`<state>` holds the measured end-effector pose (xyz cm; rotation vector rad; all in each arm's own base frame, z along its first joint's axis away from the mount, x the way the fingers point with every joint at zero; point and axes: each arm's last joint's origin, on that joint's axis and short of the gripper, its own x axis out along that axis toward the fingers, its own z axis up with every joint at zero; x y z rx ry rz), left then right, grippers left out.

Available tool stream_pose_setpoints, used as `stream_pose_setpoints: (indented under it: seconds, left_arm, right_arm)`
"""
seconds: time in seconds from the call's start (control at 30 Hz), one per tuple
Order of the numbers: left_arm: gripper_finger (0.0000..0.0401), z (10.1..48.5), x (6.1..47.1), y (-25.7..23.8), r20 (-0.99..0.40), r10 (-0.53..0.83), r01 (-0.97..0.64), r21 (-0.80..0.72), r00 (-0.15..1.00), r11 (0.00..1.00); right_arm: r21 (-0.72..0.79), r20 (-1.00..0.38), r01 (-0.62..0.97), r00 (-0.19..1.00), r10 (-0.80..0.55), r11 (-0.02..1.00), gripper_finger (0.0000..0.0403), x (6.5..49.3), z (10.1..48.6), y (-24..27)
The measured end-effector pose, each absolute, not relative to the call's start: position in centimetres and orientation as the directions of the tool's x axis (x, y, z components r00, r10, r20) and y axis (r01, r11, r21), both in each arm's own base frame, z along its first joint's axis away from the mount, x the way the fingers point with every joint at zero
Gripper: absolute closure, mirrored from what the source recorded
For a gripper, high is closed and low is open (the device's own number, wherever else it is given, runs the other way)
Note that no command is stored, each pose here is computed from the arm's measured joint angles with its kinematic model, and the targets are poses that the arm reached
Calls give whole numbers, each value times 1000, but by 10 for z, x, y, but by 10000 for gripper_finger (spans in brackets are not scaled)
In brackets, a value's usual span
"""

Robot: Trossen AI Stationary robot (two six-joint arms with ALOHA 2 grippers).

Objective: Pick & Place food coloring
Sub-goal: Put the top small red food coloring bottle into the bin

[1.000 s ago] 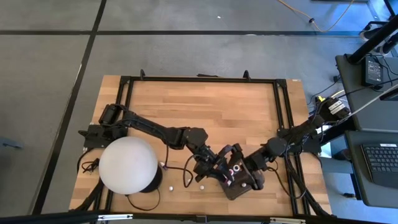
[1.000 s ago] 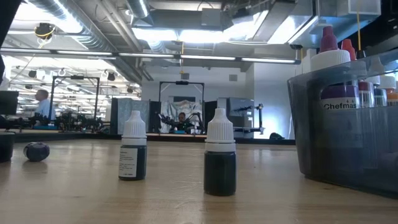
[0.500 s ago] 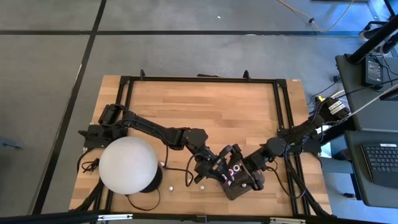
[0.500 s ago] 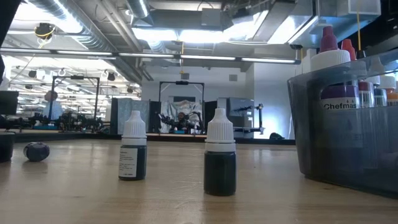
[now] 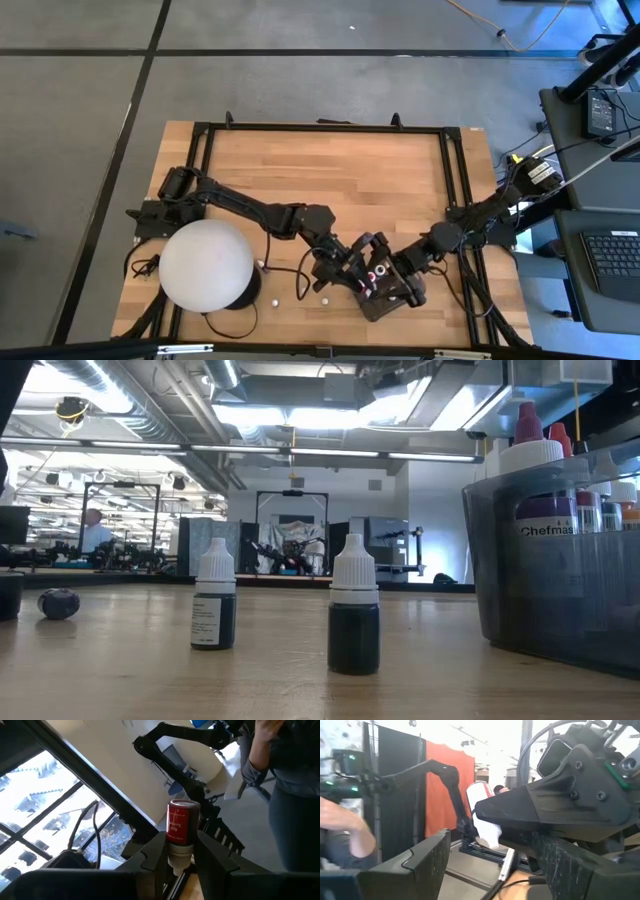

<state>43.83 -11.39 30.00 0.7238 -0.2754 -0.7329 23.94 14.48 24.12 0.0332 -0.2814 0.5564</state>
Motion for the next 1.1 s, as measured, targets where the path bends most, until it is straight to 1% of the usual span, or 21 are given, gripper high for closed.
stream_pose_setpoints:
  seconds: [0.27, 0.43, 0.63, 0.9, 1.1]
  left_arm:
    - [320, 299, 439, -113, -18, -699, 518, 685, 715, 512]
    - [317, 299, 438, -114, -20, -698, 509, 699, 716, 502]
    - [320, 297, 438, -115, -28, -702, 522, 690, 712, 502]
    - [317, 296, 437, -118, -30, -737, 554, 681, 675, 479]
    - [320, 296, 437, -117, -30, -735, 552, 682, 678, 480]
  right_arm:
    - [-21, 271, -552, 799, 537, 833, 118, 239, 241, 145]
    - [-10, 273, -535, 811, 517, 845, 118, 240, 241, 143]
    - [-25, 264, -574, 786, 559, 819, 118, 240, 241, 144]
    - [-30, 253, -575, 787, 563, 817, 118, 242, 240, 141]
    - [-31, 253, -575, 787, 563, 817, 118, 242, 240, 140]
